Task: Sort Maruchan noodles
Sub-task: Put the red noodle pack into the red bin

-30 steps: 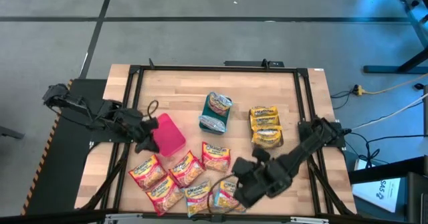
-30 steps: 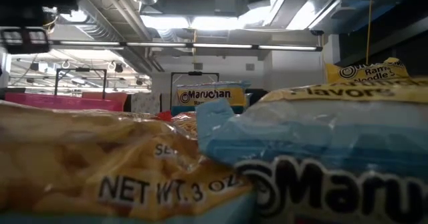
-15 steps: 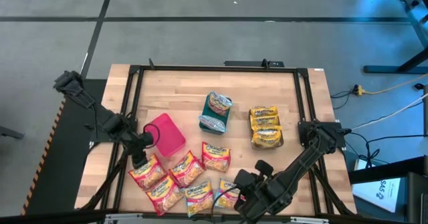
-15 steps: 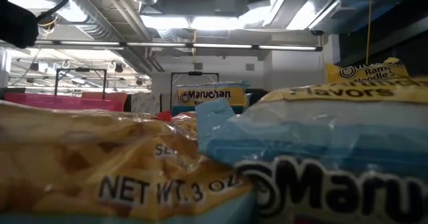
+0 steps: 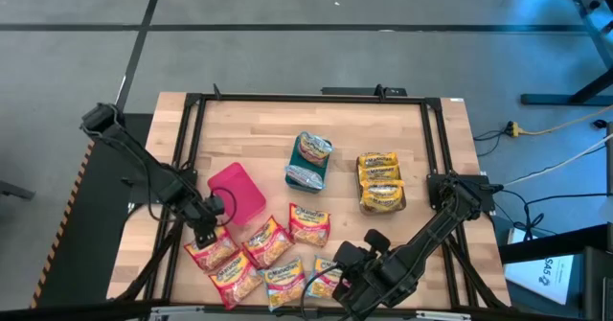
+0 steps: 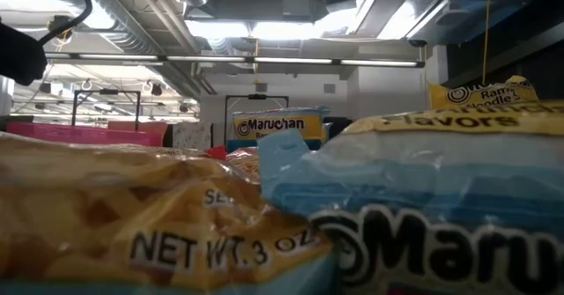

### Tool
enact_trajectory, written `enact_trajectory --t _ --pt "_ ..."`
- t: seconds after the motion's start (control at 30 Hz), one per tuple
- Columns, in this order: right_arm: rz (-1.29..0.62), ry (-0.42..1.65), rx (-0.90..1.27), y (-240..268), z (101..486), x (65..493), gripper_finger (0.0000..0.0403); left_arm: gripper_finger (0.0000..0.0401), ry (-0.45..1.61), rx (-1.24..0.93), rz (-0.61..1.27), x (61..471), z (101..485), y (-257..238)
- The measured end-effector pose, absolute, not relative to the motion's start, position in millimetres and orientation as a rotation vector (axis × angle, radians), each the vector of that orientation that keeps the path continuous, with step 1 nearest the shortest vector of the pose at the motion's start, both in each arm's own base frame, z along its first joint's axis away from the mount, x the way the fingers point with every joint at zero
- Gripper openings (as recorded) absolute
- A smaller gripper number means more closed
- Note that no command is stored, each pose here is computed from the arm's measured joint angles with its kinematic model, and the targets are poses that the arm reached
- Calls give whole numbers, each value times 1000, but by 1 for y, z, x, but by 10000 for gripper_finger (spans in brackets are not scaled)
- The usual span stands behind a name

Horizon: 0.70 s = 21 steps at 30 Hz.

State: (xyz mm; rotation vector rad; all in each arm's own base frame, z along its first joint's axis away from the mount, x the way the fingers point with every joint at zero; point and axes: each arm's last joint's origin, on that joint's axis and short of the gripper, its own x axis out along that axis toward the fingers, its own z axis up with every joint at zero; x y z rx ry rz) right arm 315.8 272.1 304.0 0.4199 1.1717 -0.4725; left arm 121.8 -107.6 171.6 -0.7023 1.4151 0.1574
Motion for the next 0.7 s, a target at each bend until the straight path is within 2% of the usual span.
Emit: enact_trajectory --t 0.37,0.43,0.57,0.7 --pt "-471 1171 420 272 304 316 67 81 1509 -621 170 129 153 -115" --pt "-471 1171 420 272 304 316 67 67 1525 -618 153 129 153 -116" --pt "-471 1167 421 273 304 316 67 11 1532 -622 149 129 153 -116" --pt "-478 1147 411 272 304 316 67 2 1549 -647 114 127 157 -116"
